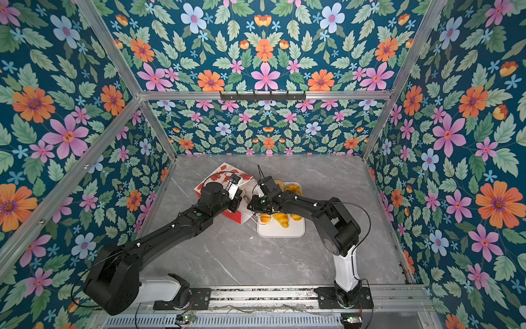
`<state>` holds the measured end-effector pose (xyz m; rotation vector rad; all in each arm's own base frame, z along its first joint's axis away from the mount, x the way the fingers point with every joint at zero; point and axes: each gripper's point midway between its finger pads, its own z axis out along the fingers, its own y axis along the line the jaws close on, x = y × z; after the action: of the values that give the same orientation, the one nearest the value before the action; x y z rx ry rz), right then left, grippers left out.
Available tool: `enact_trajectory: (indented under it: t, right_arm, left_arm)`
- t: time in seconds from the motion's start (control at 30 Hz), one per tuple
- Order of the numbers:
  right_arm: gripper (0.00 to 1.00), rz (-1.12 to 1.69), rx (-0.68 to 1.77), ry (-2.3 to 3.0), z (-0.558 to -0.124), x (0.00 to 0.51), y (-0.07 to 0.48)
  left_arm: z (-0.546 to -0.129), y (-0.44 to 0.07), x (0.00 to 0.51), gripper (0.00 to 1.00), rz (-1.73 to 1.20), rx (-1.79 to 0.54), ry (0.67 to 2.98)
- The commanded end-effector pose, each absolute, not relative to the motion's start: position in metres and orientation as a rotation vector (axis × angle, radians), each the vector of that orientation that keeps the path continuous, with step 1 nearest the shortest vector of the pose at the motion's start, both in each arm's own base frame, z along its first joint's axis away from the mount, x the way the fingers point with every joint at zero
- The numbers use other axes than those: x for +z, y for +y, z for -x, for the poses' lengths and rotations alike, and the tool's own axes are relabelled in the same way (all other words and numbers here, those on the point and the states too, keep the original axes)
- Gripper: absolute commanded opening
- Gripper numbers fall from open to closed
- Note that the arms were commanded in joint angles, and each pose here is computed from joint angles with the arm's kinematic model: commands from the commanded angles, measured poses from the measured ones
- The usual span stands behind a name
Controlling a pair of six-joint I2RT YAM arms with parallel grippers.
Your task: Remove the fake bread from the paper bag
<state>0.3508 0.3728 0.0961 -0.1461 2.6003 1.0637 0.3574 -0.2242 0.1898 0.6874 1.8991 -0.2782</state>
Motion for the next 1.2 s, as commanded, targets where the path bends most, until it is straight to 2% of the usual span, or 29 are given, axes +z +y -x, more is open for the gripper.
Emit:
enact_trajectory:
  t: [0.0,0.47,0.73,0.87,1.17]
  right_arm:
    - [0.00,0.172,1.049,2.561,-0.349,0.108,0.367]
    - [0.00,0.178,0.984,2.589,-0.279,0.135,0.303]
    - [0.01,0.203,0.925,2.611,-0.269,0.132,0.290]
    - [0.15,0.224,0.917,2.562,-0.271,0.143,0.288]
    - [0.28,0.298,0.794,2.512,-0.275,0.157,0.273]
  left_arm:
    - [-0.360,-0.229,0.204,0.00,-0.669,-0.306,1.845]
    - [-0.367,-0.231,0.198,0.00,-0.666,-0.289,1.857]
    - [-0.366,-0.232,0.199,0.00,-0.667,-0.301,1.856]
    - [-0.364,-0.230,0.199,0.00,-0.665,-0.298,1.854]
    - [-0.361,-0.227,0.197,0.00,-0.655,-0.300,1.855]
